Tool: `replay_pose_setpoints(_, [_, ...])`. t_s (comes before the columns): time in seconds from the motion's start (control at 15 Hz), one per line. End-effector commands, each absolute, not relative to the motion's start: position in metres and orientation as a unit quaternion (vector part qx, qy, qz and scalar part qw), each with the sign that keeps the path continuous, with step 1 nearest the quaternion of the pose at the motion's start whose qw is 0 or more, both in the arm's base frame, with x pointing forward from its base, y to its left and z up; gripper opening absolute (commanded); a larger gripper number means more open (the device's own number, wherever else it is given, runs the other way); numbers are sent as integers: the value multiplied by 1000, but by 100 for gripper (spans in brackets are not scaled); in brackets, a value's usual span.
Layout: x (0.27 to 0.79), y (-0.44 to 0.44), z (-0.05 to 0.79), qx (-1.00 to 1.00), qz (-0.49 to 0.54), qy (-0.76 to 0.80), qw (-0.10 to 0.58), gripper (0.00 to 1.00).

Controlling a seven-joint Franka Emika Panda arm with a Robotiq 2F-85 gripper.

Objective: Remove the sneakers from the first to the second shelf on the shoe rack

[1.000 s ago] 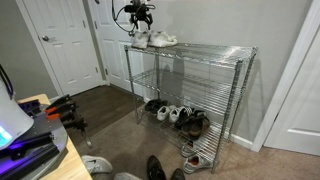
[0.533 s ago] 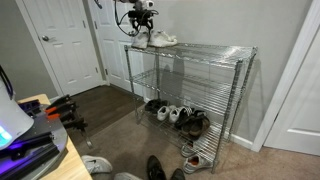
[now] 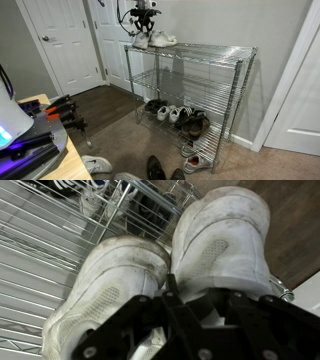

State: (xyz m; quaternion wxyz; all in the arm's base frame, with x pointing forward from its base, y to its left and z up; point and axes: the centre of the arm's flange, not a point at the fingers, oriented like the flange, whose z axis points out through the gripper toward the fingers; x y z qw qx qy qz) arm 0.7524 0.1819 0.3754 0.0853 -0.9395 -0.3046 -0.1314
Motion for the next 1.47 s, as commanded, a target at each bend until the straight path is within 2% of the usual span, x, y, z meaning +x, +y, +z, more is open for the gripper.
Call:
replay_pose_setpoints(0.0, [734, 167, 409, -951, -72, -286, 93, 8])
replay_pose_setpoints(0.27, [723, 162, 427, -951, -27, -289, 111, 0])
replay_pose_setpoints(0.53, [719, 155, 432, -950, 3, -289, 119, 5])
replay_pose_setpoints(0.6, [719, 153, 430, -950, 8, -288, 123, 10])
replay_pose_setpoints(0.67, [720, 152, 428, -951, 13, -283, 128, 31])
replay_pose_setpoints(0.87, [721, 150, 424, -951, 16, -277, 138, 44])
replay_pose_setpoints(1.4, [740, 170, 424, -954, -116, -216, 170, 95])
